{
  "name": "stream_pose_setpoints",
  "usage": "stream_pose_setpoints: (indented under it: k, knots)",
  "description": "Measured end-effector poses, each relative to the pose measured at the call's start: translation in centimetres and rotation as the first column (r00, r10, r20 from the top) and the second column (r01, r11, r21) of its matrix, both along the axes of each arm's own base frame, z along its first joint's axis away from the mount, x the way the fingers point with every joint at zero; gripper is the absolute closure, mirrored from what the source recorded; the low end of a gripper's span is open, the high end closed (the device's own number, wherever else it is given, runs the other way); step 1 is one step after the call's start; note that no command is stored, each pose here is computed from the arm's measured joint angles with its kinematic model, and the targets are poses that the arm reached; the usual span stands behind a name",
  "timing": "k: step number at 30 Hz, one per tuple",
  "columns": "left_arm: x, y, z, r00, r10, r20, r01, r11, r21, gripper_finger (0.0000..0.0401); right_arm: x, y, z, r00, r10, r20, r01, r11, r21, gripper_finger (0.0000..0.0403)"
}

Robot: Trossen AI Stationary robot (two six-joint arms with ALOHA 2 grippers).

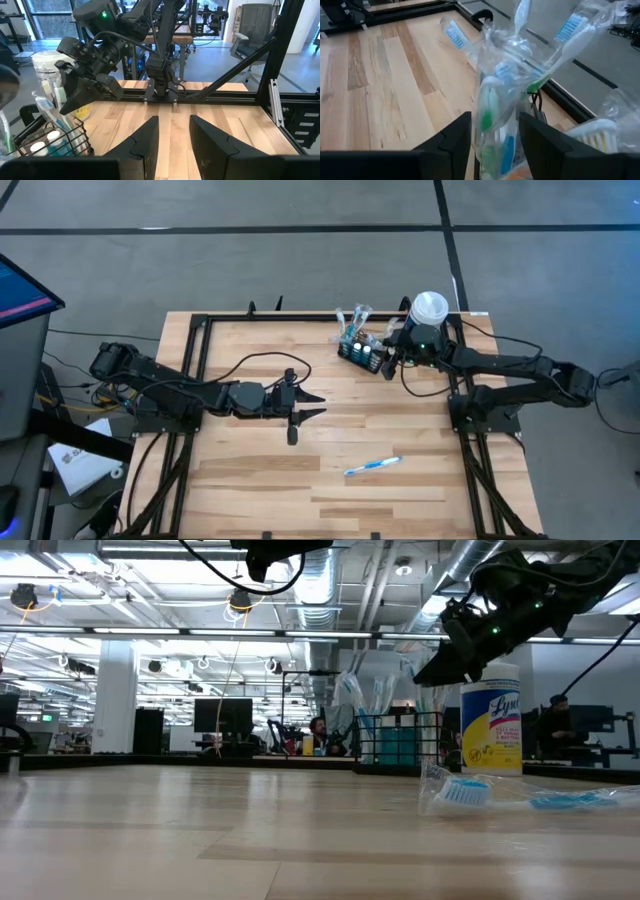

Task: Pick & Place toothbrushing station
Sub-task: Put the green toothbrush into the mesh organizer, then put the blue toothbrush into the mesh organizer

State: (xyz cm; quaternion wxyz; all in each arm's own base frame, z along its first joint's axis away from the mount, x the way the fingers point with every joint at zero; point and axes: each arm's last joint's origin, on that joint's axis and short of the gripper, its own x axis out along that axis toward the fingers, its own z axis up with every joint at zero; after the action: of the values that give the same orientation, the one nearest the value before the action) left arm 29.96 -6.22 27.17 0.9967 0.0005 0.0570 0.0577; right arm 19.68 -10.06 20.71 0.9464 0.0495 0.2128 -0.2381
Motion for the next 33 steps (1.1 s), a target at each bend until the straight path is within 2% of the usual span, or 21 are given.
stream_pose_setpoints:
  k: [8, 25, 29, 33]
  knots:
    - [0.0, 0.0, 0.0, 1.0, 0.0, -0.001, 0.0, 1.0, 0.0, 0.0297, 0.1, 0.4, 1.7, 0.999, 0.024, 0.03, -0.024, 0.999, -0.026, 0.0229]
    - [0.0, 0.0, 0.0, 1.0, 0.0, 0.0, 0.0, 1.0, 0.0, 0.0297, -1.7, 1.3, 4.6, 0.998, 0.028, 0.064, -0.025, 0.999, -0.046, 0.0234]
    - [0.0, 0.0, 0.0, 1.0, 0.0, 0.0, 0.0, 1.0, 0.0, 0.0297, -1.8, 2.2, 4.5, 0.997, 0.065, 0.045, -0.063, 0.997, -0.036, 0.0235]
    - [0.0, 0.0, 0.0, 1.0, 0.0, 0.0, 0.0, 1.0, 0.0, 0.0297, -1.5, 3.7, 4.6, 0.988, 0.149, 0.034, -0.148, 0.988, -0.052, 0.0241]
